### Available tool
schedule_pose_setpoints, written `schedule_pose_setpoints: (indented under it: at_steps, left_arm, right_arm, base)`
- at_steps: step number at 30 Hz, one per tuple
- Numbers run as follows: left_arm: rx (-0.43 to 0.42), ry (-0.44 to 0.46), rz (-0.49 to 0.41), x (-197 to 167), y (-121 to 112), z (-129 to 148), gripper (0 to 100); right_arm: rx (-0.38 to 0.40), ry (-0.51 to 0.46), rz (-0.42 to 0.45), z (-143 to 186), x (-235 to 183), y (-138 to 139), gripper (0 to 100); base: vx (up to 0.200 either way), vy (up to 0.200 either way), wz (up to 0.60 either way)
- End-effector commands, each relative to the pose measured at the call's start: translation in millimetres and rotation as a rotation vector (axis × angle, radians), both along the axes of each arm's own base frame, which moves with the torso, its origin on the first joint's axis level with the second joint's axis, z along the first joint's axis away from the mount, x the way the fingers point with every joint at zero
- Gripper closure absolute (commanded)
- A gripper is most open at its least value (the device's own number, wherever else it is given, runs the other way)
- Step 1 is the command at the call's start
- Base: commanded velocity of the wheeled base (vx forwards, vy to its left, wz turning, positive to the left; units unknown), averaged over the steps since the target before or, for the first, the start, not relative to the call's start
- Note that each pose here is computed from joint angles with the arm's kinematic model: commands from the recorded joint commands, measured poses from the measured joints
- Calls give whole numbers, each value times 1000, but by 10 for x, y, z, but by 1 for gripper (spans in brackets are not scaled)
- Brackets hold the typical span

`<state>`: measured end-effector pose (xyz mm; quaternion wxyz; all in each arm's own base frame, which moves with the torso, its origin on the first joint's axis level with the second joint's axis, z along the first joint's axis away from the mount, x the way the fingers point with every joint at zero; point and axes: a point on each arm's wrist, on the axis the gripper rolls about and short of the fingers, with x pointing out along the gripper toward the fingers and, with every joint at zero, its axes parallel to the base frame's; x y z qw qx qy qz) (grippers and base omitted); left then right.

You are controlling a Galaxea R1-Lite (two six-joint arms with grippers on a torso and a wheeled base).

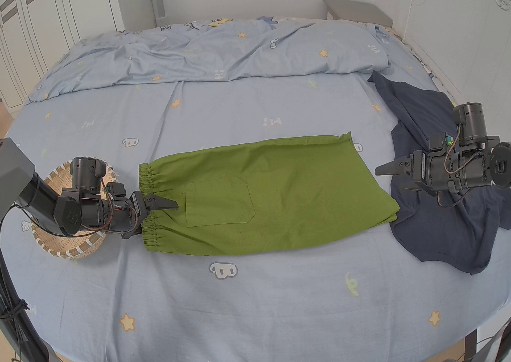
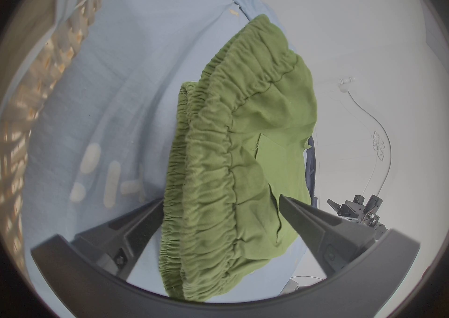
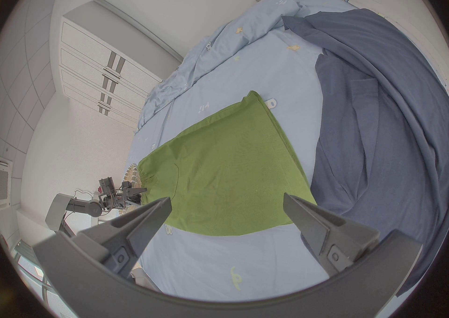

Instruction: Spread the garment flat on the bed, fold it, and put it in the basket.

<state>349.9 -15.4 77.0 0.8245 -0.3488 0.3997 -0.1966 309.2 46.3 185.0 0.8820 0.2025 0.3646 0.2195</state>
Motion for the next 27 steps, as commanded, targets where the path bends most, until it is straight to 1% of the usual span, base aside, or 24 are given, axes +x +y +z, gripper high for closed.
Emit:
schedule_pose_setpoints:
  at_steps: [1, 15, 17, 19, 20, 24, 25, 27]
  left_arm:
    - [0, 15, 0, 33, -3, -60, 100]
    - [-6, -3, 1, 41, -24, 51, 100]
    - [-6, -23, 7, 35, -3, 148, 100]
    - [-5, -24, 8, 13, 3, 231, 100]
    - [-1, -6, 8, -11, 14, 294, 100]
    - [6, 21, 8, -70, 35, 457, 100]
    - [16, 24, 6, -100, 61, 513, 100]
    - [41, 24, -12, -122, 76, 534, 100]
  right_arm:
    - [0, 2, 0, -6, 4, -2, 0]
    - [-1, 0, -9, -7, 18, -29, 0]
    - [-1, 3, -10, -13, 21, -34, 0]
    - [-4, 10, -9, -42, 38, -32, 0]
    - [-9, 31, -9, -111, 80, -28, 0]
    - [-14, 54, -13, -193, 137, -33, 0]
    - [-15, 65, -13, -231, 158, -35, 0]
    - [-17, 87, -19, -298, 196, -52, 0]
  base:
    - [0, 0, 0]
    - [0, 0, 0]
    - [0, 0, 0]
    - [0, 0, 0]
    - [0, 0, 0]
    - [0, 0, 0]
    - [0, 0, 0]
    - [0, 0, 0]
